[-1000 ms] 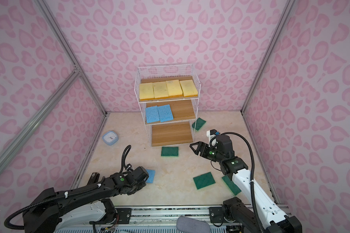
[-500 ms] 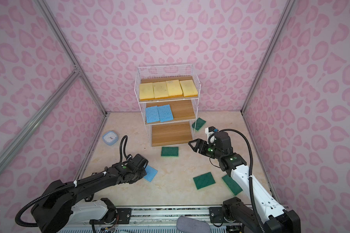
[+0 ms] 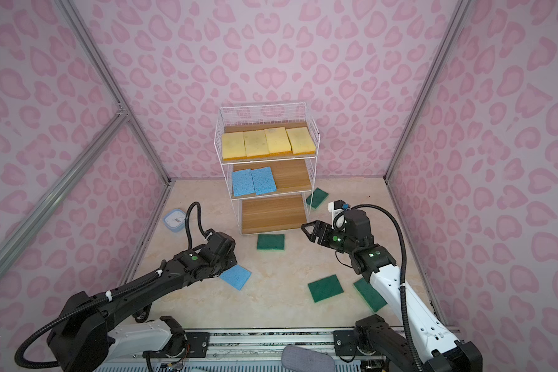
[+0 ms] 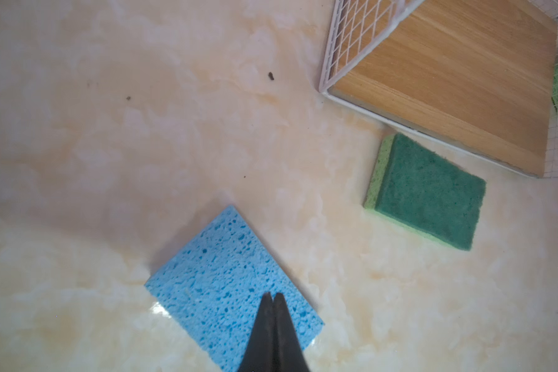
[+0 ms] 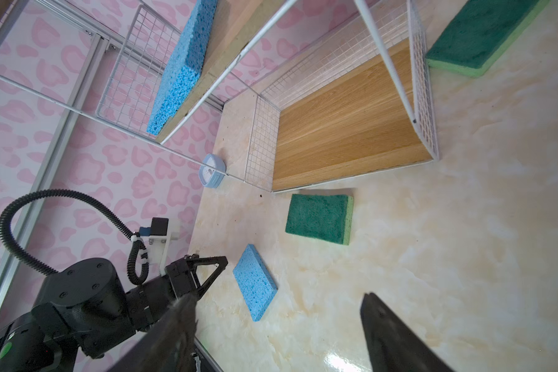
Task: Arrange cleaning sponges on a shelf
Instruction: Move the cleaning sponge to the center of the table.
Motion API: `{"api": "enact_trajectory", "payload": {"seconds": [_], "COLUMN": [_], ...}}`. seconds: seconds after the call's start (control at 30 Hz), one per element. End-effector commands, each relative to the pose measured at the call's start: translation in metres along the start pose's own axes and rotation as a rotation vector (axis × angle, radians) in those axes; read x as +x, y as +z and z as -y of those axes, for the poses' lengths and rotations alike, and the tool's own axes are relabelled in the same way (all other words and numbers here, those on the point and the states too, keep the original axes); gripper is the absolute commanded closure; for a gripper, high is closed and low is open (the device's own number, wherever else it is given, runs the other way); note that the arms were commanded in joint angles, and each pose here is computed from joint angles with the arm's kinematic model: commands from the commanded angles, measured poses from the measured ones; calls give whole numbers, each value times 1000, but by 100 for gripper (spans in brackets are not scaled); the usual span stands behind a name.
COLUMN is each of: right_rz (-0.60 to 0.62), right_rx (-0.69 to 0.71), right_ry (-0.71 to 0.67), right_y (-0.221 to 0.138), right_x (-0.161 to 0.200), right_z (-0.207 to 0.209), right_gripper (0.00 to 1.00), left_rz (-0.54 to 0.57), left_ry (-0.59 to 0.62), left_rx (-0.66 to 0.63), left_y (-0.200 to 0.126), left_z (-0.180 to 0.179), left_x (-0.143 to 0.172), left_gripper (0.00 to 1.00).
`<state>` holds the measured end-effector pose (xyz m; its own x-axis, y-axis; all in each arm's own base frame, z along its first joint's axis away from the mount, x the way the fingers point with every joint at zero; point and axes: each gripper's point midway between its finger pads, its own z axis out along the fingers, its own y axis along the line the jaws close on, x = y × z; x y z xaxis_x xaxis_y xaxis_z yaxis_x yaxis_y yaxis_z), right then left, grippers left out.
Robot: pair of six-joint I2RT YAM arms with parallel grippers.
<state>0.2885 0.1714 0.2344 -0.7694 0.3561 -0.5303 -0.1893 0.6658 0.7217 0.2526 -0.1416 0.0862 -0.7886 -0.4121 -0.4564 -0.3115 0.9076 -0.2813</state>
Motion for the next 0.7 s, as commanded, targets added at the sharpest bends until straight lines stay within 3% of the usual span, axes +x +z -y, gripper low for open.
{"api": "enact_trajectory", "payload": {"seconds": [0.0,0.33,0.67], "right_rz": [2,-16,-19], "right_rx": [4,2,16], "right_ry": [1,5,-12], "right_y": [3,14,13], "right_x": [1,7,7], "right_z": [3,1,-2], "right_gripper": [19,19,19], "left_rz": [-36,-127,-139], "left_ry": [-25,-62,-34], "left_rx": [-73,-98,-109], "left_y": [-2,16,35], "left_z": [-32,-64,-49], "left_x": [18,58,51], "left_gripper": [96,97,97]}}
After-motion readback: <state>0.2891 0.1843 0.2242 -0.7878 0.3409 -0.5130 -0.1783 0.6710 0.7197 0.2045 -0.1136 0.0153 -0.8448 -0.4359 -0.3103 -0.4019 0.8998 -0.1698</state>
